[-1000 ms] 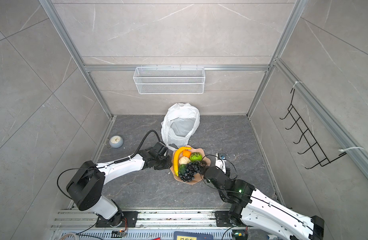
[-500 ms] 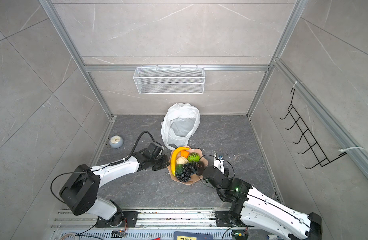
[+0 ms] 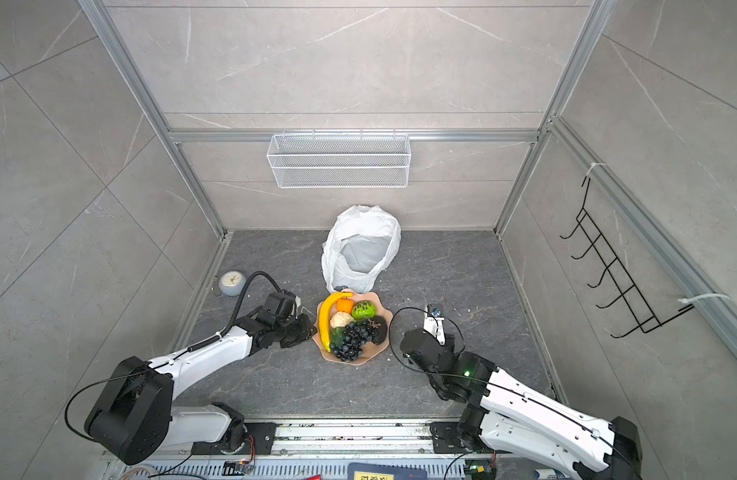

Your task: Take the fake fruits out of the plastic bag

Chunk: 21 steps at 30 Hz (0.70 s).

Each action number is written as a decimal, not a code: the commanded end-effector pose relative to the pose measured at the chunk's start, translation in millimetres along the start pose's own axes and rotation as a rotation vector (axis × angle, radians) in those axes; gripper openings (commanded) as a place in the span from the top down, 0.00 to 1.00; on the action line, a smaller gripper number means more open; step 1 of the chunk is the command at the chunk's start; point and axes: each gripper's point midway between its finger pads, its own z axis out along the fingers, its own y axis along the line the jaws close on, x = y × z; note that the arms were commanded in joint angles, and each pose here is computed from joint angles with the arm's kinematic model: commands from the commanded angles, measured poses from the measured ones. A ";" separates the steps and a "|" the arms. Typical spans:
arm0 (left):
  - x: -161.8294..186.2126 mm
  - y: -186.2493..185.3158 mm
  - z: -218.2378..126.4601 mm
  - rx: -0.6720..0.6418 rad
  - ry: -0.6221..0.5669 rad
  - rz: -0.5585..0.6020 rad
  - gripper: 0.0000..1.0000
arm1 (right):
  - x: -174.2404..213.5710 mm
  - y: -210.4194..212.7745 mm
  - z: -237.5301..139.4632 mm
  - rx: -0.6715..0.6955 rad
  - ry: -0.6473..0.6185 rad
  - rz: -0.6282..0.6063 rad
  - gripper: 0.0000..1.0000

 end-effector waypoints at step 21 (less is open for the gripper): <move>-100.7 -2.8 -185.2 -0.226 -0.731 0.205 0.00 | -96.7 -0.1 -30.5 0.191 -0.128 -0.170 0.00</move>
